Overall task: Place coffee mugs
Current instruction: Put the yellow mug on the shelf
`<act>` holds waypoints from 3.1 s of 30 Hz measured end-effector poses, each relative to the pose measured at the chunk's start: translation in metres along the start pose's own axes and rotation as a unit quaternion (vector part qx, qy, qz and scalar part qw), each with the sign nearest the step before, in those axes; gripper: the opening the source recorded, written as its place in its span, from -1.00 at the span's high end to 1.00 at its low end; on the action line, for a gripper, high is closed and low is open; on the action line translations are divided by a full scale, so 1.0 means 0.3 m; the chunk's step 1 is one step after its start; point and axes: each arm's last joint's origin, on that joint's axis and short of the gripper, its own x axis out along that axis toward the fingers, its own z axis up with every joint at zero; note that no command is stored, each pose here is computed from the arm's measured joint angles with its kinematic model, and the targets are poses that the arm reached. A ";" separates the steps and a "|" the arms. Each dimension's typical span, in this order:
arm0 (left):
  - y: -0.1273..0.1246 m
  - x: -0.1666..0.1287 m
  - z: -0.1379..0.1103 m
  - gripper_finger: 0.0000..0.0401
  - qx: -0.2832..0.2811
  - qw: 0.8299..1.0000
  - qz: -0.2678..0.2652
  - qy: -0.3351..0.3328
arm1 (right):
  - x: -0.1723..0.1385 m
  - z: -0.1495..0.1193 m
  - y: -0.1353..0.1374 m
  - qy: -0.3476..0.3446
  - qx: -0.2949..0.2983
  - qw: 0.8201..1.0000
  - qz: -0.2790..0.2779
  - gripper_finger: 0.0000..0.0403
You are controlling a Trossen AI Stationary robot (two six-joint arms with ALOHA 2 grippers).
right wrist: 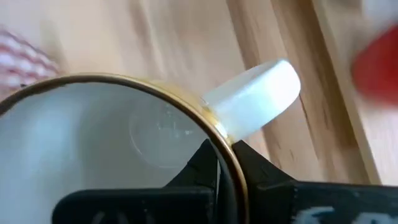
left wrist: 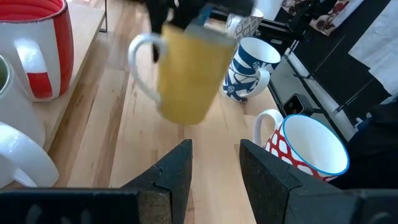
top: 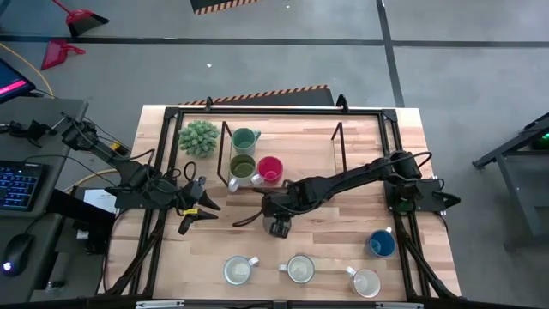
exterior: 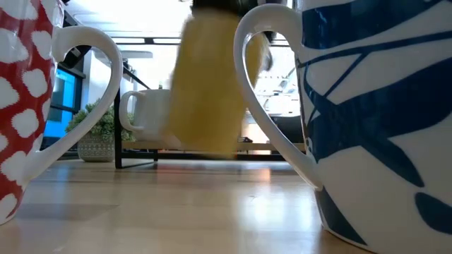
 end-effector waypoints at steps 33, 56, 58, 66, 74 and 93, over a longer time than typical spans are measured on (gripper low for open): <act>0.002 0.000 -0.004 0.39 -0.003 1.000 0.003 0.005 | -0.607 0.339 -0.647 -0.168 0.130 0.958 -0.195 1.00; 0.005 0.000 -0.010 0.39 -0.011 1.000 0.009 0.014 | -0.202 0.340 -0.838 0.031 0.167 0.970 -0.173 1.00; 0.005 0.000 -0.011 0.39 -0.016 1.000 0.009 0.014 | -0.185 0.341 -0.837 0.036 0.167 0.972 -0.159 1.00; 0.006 0.000 -0.012 0.39 -0.017 1.000 0.010 0.016 | -0.152 0.356 -0.788 0.028 0.147 0.979 -0.137 1.00; 0.008 0.000 -0.016 0.39 -0.015 1.000 0.013 0.022 | -0.144 0.352 -0.756 0.036 0.145 0.979 -0.139 1.00; 0.008 0.000 -0.016 0.39 -0.023 0.999 0.013 0.022 | -0.080 0.339 -0.740 0.042 0.175 0.973 -0.145 1.00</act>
